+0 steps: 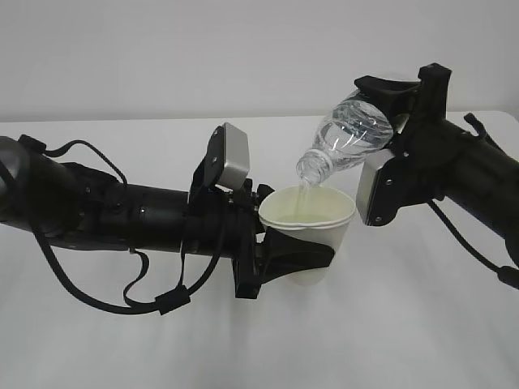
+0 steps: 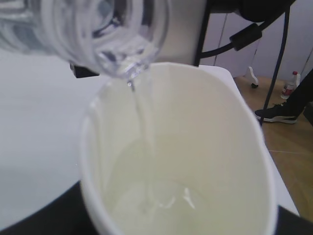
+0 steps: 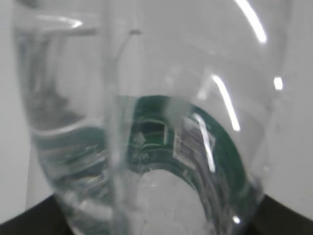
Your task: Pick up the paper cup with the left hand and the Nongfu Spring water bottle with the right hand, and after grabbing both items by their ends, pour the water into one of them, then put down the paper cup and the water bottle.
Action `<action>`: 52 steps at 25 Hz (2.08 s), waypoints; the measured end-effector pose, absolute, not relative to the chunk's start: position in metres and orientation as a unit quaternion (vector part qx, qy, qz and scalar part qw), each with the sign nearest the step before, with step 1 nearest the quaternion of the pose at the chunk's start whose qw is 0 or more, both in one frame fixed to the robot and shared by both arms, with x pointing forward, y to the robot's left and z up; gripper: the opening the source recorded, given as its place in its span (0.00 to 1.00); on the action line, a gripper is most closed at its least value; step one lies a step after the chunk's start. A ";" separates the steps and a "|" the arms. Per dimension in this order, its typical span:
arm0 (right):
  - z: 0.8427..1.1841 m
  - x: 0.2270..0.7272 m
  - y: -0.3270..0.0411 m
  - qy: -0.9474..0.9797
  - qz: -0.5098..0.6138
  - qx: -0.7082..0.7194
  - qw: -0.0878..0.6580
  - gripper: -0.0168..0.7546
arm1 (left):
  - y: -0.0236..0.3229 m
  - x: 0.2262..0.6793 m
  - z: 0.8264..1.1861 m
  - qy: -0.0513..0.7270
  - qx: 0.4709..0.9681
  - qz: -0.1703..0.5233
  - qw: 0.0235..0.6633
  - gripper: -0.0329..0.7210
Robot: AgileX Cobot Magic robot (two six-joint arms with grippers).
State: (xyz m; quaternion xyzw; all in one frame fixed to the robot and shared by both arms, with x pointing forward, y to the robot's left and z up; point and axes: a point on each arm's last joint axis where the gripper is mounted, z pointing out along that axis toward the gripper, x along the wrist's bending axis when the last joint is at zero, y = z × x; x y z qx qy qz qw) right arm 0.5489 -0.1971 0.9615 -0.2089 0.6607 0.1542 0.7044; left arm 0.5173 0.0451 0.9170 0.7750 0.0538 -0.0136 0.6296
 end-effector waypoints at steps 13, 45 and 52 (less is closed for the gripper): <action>0.962 0.549 -0.198 0.661 0.151 -0.207 0.705 0.57 | 0.045 0.517 0.917 0.053 0.776 -0.014 0.628 0.57; 0.962 0.550 -0.199 0.657 0.134 -0.214 0.710 0.57 | 0.045 0.517 0.916 0.052 0.778 -0.013 0.626 0.57; 0.962 0.550 -0.199 0.657 0.133 -0.215 0.710 0.57 | 0.046 0.518 0.915 0.055 0.783 -0.009 0.620 0.57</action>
